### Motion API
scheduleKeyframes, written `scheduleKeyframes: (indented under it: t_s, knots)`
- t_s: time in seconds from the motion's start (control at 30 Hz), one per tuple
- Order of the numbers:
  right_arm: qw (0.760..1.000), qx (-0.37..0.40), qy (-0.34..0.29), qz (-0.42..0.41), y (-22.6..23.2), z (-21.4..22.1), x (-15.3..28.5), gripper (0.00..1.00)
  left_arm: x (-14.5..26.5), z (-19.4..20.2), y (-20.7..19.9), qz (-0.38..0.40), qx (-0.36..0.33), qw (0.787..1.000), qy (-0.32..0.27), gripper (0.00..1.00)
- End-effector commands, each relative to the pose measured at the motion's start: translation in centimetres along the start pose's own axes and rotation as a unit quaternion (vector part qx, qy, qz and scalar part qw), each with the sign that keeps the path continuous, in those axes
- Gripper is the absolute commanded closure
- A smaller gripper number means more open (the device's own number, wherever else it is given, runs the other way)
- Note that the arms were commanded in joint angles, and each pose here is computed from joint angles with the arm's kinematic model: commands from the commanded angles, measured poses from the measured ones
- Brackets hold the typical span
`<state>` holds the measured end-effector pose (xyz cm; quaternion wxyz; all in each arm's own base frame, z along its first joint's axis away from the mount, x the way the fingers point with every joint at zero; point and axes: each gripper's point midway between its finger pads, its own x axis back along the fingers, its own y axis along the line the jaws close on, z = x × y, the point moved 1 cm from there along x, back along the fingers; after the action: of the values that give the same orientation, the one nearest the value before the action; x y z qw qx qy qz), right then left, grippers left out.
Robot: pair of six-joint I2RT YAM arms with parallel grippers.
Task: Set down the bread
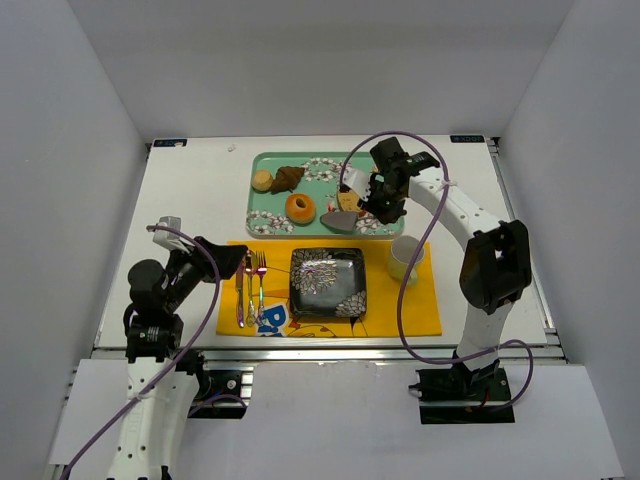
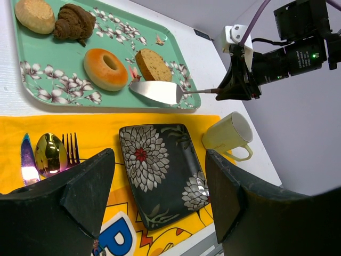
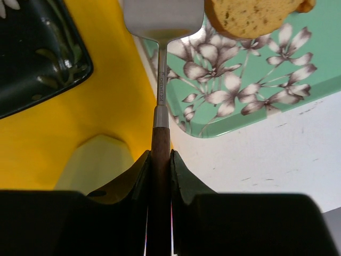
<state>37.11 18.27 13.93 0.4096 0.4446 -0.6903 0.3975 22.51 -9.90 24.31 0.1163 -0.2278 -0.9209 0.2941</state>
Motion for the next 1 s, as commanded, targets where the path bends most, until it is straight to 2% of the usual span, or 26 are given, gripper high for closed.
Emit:
scheduleKeyframes:
  t_s: [0.0,0.57,0.97]
  knots:
    - [1.000,0.006,-0.009,-0.020,0.9,-0.3,0.8,1.00,0.3,-0.5,-0.6,0.007,-0.010,1.000,-0.008,0.22]
    - [0.997,-0.067,0.002,-0.036,0.7,-0.8,-2.8,1.00,0.6,-0.5,-0.6,0.001,-0.008,1.000,-0.010,0.22]
    - [0.993,-0.107,-0.016,-0.050,0.7,-2.2,-3.6,1.00,0.5,-0.6,-0.6,-0.001,-0.008,1.000,-0.009,0.22]
